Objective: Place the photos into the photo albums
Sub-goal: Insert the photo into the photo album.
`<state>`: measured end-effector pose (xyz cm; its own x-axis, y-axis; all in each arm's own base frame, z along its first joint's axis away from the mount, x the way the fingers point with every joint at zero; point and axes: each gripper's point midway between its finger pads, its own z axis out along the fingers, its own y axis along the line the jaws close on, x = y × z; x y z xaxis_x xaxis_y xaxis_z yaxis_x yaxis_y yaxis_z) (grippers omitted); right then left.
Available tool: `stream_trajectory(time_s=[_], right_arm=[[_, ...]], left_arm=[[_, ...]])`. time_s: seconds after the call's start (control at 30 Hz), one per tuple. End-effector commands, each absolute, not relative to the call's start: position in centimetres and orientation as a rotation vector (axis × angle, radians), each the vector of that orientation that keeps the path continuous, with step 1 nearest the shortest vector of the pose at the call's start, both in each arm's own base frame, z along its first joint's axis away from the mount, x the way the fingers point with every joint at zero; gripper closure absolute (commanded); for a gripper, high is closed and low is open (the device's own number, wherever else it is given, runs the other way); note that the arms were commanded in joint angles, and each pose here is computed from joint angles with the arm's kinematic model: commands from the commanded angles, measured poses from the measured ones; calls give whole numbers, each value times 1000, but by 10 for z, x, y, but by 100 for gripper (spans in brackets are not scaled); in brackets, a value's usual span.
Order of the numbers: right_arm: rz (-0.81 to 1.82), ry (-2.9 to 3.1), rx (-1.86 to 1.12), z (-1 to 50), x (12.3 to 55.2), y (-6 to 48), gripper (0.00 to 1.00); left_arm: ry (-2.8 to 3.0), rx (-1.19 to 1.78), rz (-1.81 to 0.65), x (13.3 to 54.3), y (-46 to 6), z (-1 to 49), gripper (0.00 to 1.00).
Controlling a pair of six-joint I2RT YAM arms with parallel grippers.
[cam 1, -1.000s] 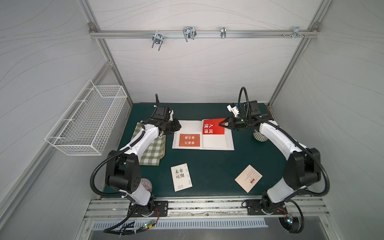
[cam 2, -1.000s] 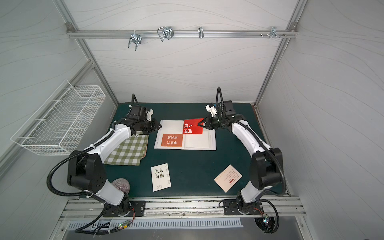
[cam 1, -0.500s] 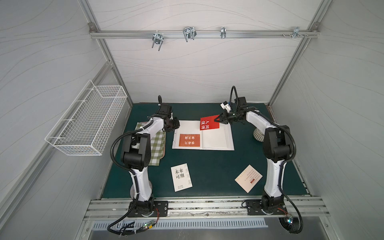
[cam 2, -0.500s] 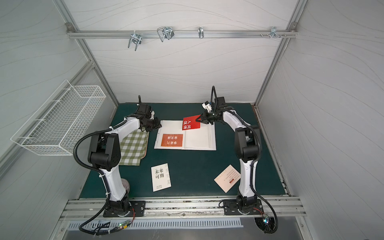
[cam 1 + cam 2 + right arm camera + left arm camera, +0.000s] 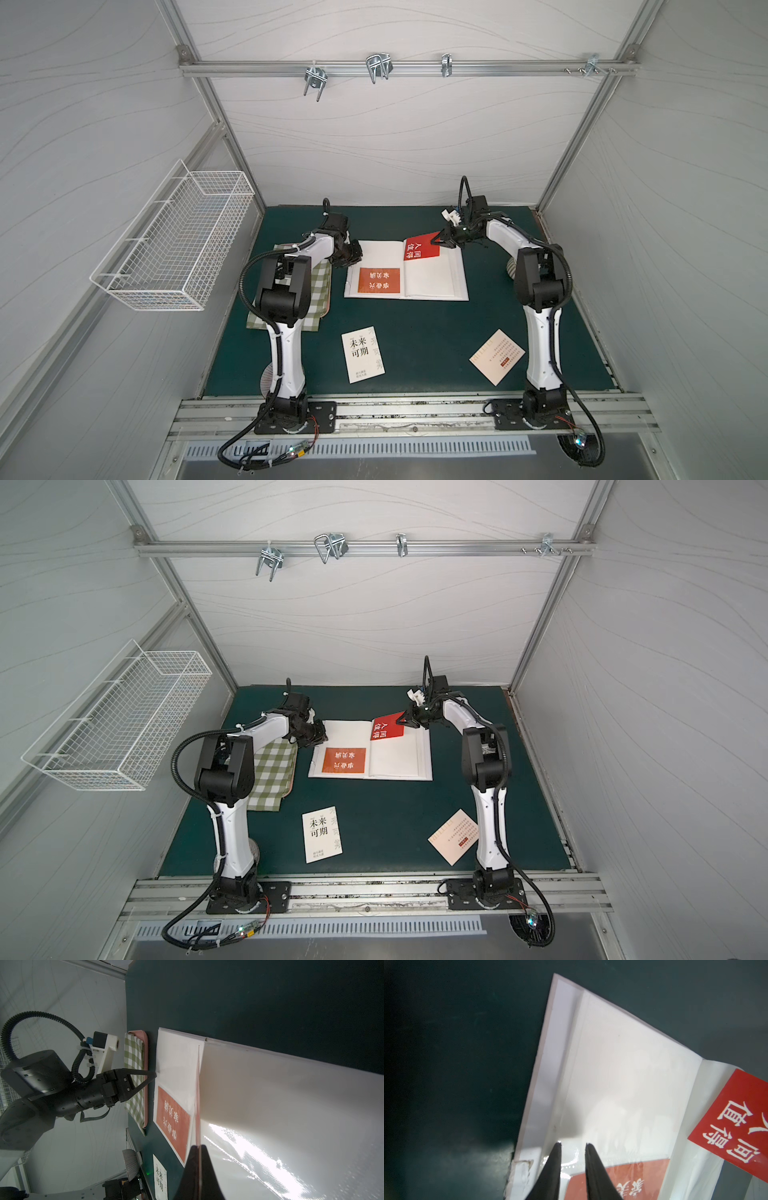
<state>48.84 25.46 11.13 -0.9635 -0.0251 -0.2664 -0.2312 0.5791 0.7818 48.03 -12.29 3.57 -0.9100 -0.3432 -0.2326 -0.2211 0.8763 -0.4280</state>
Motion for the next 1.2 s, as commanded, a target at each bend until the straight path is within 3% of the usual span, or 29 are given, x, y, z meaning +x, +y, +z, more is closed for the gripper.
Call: stream_trajectory(time_s=[0.0, 0.7, 1.17], right_arm=[[1304, 2615, -207, 103, 489, 252, 100], [1103, 2752, -278, 92, 471, 270, 100], [1247, 2741, -146, 75, 478, 261, 100]], left_arm=[[2735, -407, -577, 488, -123, 39, 75], [2724, -423, -599, 487, -125, 49, 73], [2737, -444, -623, 486, -128, 43, 73]])
